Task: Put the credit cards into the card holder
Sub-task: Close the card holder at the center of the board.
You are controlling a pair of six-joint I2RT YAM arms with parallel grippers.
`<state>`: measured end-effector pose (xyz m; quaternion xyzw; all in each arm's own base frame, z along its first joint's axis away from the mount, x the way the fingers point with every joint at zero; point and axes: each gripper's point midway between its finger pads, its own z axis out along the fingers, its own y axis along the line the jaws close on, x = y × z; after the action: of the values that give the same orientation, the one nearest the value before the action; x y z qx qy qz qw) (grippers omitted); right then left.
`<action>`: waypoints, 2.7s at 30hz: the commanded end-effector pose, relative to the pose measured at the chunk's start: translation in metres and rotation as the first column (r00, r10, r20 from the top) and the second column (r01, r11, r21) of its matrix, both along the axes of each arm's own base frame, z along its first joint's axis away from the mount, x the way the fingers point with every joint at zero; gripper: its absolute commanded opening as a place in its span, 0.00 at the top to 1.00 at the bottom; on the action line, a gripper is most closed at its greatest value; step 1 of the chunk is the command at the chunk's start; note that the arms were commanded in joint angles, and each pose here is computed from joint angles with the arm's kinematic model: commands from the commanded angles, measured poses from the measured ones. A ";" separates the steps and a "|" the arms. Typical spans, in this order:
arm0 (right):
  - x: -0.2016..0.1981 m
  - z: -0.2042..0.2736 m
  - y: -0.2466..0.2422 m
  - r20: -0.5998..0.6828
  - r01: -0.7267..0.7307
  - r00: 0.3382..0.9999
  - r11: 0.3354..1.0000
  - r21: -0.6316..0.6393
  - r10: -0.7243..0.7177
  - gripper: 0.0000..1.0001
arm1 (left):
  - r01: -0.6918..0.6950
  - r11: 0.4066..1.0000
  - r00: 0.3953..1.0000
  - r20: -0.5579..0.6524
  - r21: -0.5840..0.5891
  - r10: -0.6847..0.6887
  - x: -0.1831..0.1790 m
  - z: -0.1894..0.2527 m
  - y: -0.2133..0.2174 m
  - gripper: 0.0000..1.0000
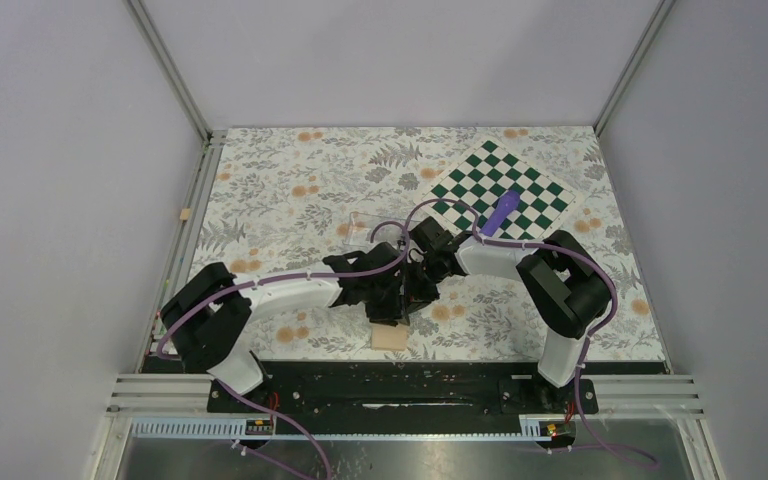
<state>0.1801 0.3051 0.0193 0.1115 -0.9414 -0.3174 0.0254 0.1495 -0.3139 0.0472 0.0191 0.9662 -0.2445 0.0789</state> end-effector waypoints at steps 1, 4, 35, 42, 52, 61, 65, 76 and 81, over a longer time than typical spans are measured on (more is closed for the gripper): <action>-0.006 -0.006 -0.002 -0.012 -0.012 1.000 1.000 -0.020 0.011 0.91 | -0.023 1.000 0.998 0.055 -0.003 0.023 0.015 0.012 -0.006 0.64; -0.006 -0.006 -0.002 -0.011 -0.013 1.000 1.000 -0.019 0.013 0.91 | -0.032 0.999 0.996 0.078 -0.003 0.032 0.017 0.017 -0.003 0.60; -0.009 -0.007 -0.002 -0.026 -0.020 0.999 1.000 -0.015 0.020 0.91 | -0.060 0.990 0.998 0.022 -0.129 0.064 0.012 0.011 -0.003 0.83; -0.008 -0.007 -0.002 -0.026 -0.020 0.999 1.000 -0.013 0.020 0.91 | -0.062 0.992 0.997 0.036 -0.108 0.066 0.013 0.014 0.003 1.00; -0.007 -0.001 -0.002 -0.008 -0.018 1.000 1.000 -0.007 0.018 0.91 | -0.059 0.998 0.997 0.050 -0.024 0.060 0.012 0.008 0.018 1.00; -0.007 0.000 -0.002 -0.009 -0.017 1.000 1.000 -0.006 0.017 0.91 | -0.055 0.998 0.998 0.038 -0.027 0.056 0.011 -0.003 0.016 1.00; -0.007 0.002 -0.001 -0.004 -0.021 1.000 1.000 0.001 0.021 0.91 | -0.049 0.998 0.998 0.027 -0.026 0.049 0.009 -0.008 0.015 1.00; -0.006 0.024 0.002 0.044 -0.025 0.999 0.998 0.056 0.022 0.88 | -0.049 0.999 0.999 -0.004 0.003 0.049 0.004 -0.023 0.020 1.00; -0.008 0.035 -0.001 0.064 -0.024 0.998 0.997 0.068 0.020 0.88 | -0.051 0.998 0.999 0.001 0.036 0.051 0.005 -0.025 0.026 1.00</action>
<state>0.1759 0.3034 0.0354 0.1179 -0.9357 -0.3322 0.0123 0.1550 -0.2970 0.0321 -0.0092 0.9650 -0.2475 0.0858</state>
